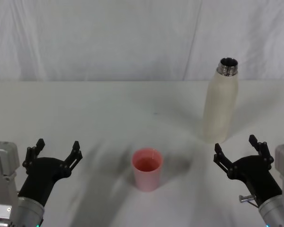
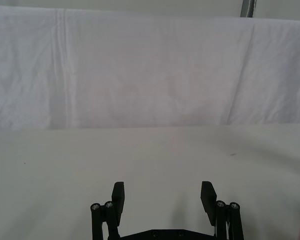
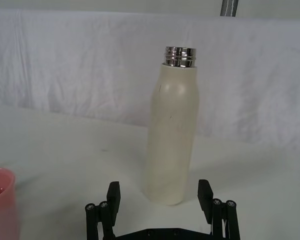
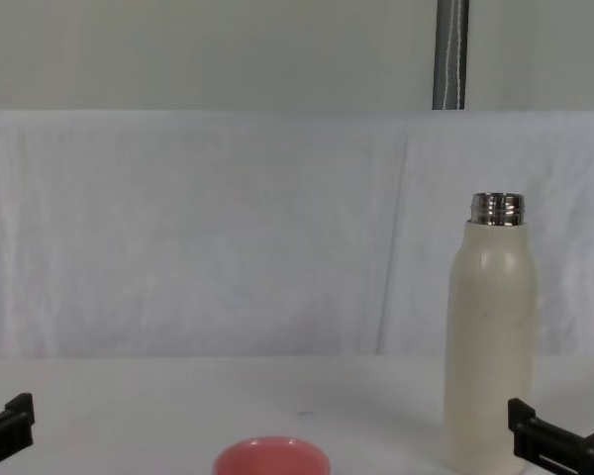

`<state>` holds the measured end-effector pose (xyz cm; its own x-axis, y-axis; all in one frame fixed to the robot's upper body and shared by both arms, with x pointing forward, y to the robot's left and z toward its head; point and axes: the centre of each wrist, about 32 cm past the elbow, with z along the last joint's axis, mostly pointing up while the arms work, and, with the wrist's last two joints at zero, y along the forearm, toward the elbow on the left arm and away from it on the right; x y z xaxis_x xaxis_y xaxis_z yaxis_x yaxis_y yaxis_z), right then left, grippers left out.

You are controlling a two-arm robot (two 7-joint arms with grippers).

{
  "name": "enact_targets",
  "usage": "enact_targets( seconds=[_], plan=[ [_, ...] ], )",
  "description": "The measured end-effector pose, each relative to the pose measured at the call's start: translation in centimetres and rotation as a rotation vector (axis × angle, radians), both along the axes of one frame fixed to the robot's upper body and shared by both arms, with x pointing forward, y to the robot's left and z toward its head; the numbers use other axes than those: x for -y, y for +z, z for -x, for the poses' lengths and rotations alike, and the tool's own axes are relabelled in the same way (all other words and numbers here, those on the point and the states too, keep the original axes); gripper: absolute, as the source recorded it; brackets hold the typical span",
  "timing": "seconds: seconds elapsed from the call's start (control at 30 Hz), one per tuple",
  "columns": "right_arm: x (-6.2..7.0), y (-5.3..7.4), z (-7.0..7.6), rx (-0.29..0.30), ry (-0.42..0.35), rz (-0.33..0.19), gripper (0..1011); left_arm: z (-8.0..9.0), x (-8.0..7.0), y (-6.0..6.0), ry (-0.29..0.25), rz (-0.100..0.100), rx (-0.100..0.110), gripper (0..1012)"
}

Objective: Grasp the thermos with one hand and pour water into the cup lid.

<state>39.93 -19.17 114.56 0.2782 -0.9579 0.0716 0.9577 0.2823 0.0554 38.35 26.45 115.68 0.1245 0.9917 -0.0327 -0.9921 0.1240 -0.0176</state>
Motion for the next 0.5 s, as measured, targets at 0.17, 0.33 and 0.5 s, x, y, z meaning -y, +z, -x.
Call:
enact_targets(
  seconds=[0.17, 0.33, 0.5],
  plan=[
    [0.4, 0.3, -0.5, 0.006, 0.010, -0.011, 1001, 0.0, 0.0, 0.0, 0.000, 0.000, 0.000, 1001],
    [0.9, 0.6, -1.1, -0.005, 0.033, -0.038, 1001, 0.0, 0.0, 0.0, 0.000, 0.000, 0.000, 1001],
    [1.7, 1.0, -2.4, -0.029, 0.070, -0.086, 1001, 0.0, 0.0, 0.0, 0.000, 0.000, 0.000, 1001]
  ],
)
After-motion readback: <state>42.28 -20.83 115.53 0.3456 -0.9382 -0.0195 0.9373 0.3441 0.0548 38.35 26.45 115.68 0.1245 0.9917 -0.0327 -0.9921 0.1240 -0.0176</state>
